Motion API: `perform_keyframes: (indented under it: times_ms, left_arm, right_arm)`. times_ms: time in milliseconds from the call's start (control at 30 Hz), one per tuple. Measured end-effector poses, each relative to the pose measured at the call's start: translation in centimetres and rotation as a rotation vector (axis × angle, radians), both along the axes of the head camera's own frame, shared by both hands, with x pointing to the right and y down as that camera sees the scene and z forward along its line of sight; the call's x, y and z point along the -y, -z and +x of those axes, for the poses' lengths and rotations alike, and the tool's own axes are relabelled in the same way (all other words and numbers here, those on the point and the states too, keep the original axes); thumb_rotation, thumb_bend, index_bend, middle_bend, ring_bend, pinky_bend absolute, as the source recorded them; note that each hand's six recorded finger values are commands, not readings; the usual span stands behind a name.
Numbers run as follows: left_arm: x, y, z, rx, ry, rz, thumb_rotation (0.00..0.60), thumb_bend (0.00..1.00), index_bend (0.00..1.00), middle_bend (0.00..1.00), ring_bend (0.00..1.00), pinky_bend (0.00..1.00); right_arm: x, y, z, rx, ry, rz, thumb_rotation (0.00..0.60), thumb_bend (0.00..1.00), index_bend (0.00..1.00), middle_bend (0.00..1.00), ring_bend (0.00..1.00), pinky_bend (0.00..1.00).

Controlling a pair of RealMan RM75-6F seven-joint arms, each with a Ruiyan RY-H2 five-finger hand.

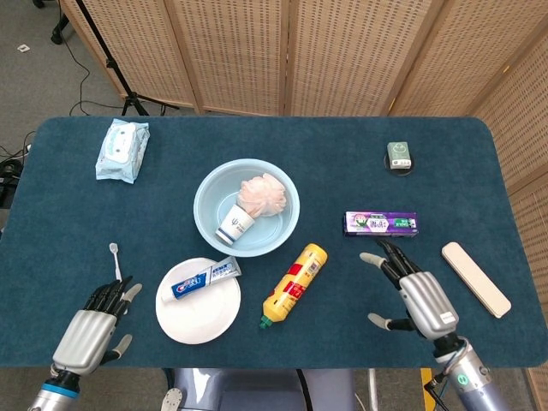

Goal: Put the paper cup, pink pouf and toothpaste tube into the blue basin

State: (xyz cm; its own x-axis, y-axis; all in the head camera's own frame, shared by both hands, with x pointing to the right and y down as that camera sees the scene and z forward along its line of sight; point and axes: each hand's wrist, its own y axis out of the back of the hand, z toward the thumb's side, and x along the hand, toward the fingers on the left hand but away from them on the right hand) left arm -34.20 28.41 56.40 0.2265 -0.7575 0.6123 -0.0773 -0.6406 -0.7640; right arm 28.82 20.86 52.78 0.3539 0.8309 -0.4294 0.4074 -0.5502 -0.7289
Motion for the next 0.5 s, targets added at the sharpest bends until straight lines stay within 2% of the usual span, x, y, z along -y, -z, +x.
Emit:
perform_keyframes:
  times_ms: [200,367,500]
  left_arm:
    - [0.7,0.2,0.4,0.001,0.004,-0.002,0.600,0.32,0.02,0.00,0.00,0.11]
    - [2.6,0.8,0.8,0.001,0.013,0.023,0.600,0.32,0.06,0.00,0.00,0.11]
    - [3.7,0.5,0.8,0.015,0.035,0.001,0.600,0.32,0.12,0.00,0.00,0.11]
  right_arm:
    - [-3.2,0.4,1.7,-0.018,0.001,0.089,0.600,0.13,0.16,0.00,0.00,0.22]
    - [-4.8,0.7,2.0,-0.010,0.003,0.116,0.600,0.13,0.16,0.00,0.00,0.22]
    - [-5.3,0.7,2.3,0.003,0.005,0.112,0.600,0.13,0.16,0.00,0.00,0.22]
